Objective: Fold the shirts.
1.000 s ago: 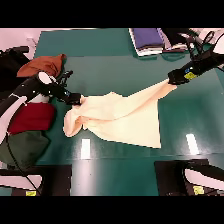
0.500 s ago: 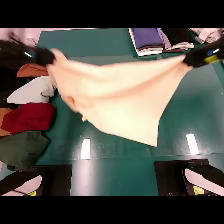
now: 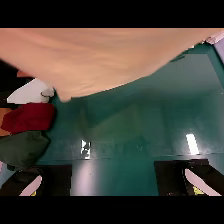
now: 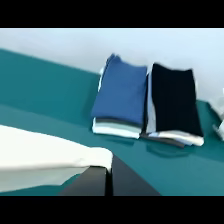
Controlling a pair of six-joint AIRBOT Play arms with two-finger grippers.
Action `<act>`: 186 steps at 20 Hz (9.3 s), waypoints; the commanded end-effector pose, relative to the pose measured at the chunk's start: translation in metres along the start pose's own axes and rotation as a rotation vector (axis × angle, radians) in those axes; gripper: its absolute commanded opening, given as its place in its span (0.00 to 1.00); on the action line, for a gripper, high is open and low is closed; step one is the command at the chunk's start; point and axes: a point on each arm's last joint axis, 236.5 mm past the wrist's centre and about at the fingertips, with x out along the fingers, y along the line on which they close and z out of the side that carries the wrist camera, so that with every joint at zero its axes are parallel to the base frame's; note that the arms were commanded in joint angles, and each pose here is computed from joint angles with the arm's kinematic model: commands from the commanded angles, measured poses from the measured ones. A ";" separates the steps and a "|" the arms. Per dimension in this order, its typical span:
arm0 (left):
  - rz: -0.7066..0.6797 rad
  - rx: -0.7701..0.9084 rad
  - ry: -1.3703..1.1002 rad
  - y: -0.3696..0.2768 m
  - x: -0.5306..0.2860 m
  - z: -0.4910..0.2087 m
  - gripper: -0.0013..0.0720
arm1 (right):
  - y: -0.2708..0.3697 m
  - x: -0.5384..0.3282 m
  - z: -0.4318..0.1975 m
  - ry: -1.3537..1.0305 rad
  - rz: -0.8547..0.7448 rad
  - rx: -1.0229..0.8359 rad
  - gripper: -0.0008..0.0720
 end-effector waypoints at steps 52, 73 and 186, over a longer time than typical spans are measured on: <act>-0.073 -0.610 1.409 -0.059 -0.003 -0.584 0.06 | 0.021 0.128 -0.370 1.034 0.234 0.447 0.54; -0.105 -0.549 1.280 -0.047 0.040 -0.542 0.06 | 0.038 0.073 -0.544 1.310 0.158 0.703 0.05; -0.113 -0.573 1.485 -0.087 -0.133 -0.517 0.06 | 0.030 0.004 -0.537 1.403 0.115 0.475 0.03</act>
